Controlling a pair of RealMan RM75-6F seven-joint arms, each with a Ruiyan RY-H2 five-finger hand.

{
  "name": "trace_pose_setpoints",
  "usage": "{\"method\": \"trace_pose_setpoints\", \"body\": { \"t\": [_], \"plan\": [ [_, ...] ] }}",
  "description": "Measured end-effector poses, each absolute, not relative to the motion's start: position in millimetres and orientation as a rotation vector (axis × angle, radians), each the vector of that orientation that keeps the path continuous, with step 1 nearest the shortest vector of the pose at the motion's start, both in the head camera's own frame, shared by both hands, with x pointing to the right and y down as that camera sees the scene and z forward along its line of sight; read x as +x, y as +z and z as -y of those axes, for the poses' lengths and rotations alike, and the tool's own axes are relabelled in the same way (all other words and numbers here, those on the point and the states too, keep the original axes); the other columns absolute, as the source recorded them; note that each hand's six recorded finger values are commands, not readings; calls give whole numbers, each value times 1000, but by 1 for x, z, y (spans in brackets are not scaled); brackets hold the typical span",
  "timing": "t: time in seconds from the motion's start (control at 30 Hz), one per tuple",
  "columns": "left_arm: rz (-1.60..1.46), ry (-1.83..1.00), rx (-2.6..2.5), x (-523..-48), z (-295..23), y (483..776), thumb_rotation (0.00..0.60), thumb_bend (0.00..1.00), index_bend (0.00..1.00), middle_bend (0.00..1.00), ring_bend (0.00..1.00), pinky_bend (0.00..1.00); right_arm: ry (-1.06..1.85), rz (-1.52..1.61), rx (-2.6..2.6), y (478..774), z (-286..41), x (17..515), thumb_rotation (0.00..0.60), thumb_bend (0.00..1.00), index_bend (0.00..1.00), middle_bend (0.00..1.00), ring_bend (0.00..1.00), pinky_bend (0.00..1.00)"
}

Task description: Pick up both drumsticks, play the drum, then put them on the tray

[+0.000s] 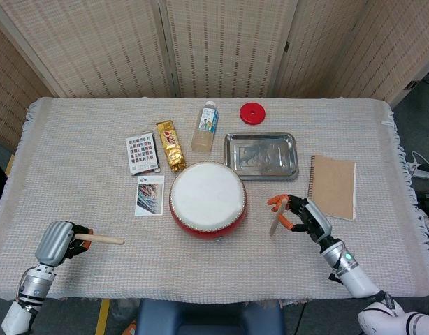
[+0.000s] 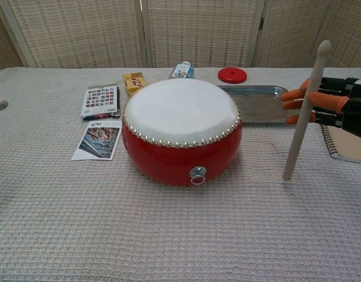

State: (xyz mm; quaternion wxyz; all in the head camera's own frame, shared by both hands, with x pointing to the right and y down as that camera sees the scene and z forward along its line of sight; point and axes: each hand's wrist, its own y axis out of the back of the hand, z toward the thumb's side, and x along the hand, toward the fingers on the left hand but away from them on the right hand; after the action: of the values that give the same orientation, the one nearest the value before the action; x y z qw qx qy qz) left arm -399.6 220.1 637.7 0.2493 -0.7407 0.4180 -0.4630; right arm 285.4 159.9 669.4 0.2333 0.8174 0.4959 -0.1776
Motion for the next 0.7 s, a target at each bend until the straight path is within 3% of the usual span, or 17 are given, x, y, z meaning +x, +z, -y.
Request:
{"method": "trace_pose_setpoints", "body": {
  "t": [0.27,0.4,0.5,0.6,0.7],
  "plan": [
    [-1121,-1261,-2025,-395,-220,638,600,587,1000,1000,1000,1000,-419,-1312,2139,697,-153,321,588,410,450,356,252,336],
    [-1115,-1253,-2025,-393,-220,637,600,586,1000,1000,1000,1000,-351,-1278,2123,704,-150,326,464,406,351,356,252,336],
    [-1111,-1249,-2025,-392,-220,636,600,587,1000,1000,1000,1000,-318,-1238,2141,705,-149,328,367,348,284,356,252,336],
    [-1105,-1250,-2023,-392,-220,636,600,586,1000,1000,1000,1000,-299,-1189,2165,705,-149,330,337,326,275,356,252,342],
    [-1105,-1249,-2022,-392,-220,636,600,586,1000,1000,1000,1000,-299,-1152,2184,708,-149,331,336,326,330,358,260,377]
  ]
}}
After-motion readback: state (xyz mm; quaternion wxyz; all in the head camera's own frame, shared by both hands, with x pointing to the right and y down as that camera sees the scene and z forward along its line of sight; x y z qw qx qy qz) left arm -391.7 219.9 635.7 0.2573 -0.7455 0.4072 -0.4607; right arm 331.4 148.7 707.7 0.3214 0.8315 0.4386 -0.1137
